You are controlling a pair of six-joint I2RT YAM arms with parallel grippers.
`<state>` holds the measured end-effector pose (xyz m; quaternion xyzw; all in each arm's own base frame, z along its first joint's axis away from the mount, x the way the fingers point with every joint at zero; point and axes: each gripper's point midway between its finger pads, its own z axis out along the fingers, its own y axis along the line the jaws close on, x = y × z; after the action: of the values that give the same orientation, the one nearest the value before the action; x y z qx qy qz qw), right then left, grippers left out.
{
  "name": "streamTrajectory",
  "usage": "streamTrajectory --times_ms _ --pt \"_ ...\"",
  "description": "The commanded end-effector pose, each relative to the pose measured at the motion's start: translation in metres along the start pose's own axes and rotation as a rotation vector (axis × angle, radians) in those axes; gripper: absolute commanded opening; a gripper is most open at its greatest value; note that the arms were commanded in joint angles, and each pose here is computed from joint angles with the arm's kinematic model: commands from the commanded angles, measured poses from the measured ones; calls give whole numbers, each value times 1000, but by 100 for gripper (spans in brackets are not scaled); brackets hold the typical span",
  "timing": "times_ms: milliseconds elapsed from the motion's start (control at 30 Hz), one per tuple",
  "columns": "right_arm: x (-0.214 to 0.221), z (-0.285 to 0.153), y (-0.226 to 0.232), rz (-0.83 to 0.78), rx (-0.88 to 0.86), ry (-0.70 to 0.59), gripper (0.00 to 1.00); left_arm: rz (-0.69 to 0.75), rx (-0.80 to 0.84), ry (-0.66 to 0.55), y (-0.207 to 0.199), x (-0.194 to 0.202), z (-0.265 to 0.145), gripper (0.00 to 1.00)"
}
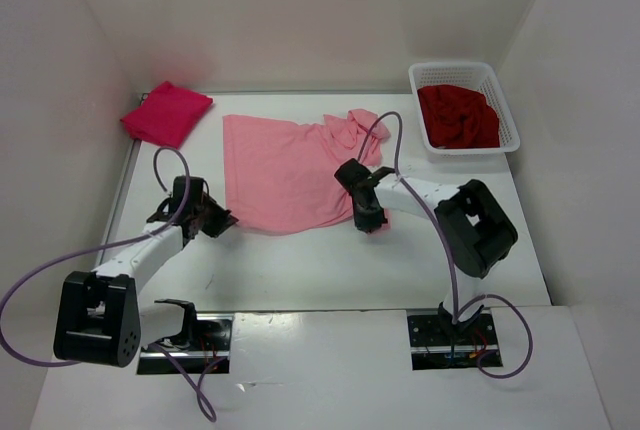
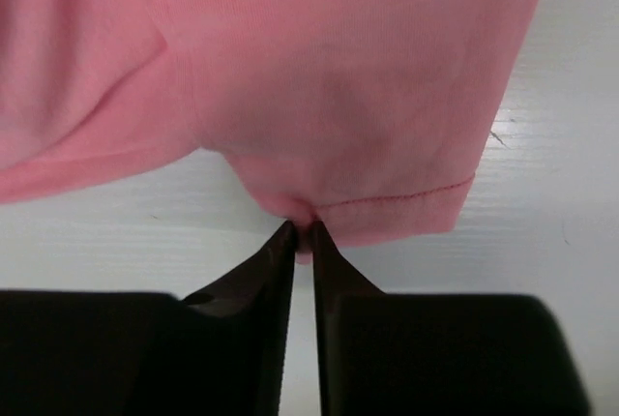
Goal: Fold and stack the t-shirts
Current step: Flatten out the tshirt
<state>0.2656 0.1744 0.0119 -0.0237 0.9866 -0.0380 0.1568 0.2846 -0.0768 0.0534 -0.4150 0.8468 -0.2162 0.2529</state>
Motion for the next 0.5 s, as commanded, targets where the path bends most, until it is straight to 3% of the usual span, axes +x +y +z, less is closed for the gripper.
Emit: streamTrajectory --times_ms 0,67,167,233,267,367,400,467 --pt "-15 3 4 1 19 -50 15 79 93 -40 -31 -15 -9 0" --pt "-28 -9 9 14 -7 -90 3 115 101 -62 -38 -22 -13 0" --pt "-60 -66 16 51 -97 -200 0 170 151 -139 -72 -47 -33 0" --pt "-83 -125 17 87 -193 -315 0 232 179 -193 -92 -63 -49 0" --pt "-103 -162 23 121 -261 -389 0 258 239 -242 -121 -79 -69 0" --pt "-136 -261 18 181 -392 -568 0 300 350 -247 -169 -100 -97 0" --pt "-144 -284 13 207 -413 -614 0 327 445 -259 -206 -113 -126 0" --pt "-163 -353 -1 256 -474 -751 0 340 518 -340 -237 -142 -163 0"
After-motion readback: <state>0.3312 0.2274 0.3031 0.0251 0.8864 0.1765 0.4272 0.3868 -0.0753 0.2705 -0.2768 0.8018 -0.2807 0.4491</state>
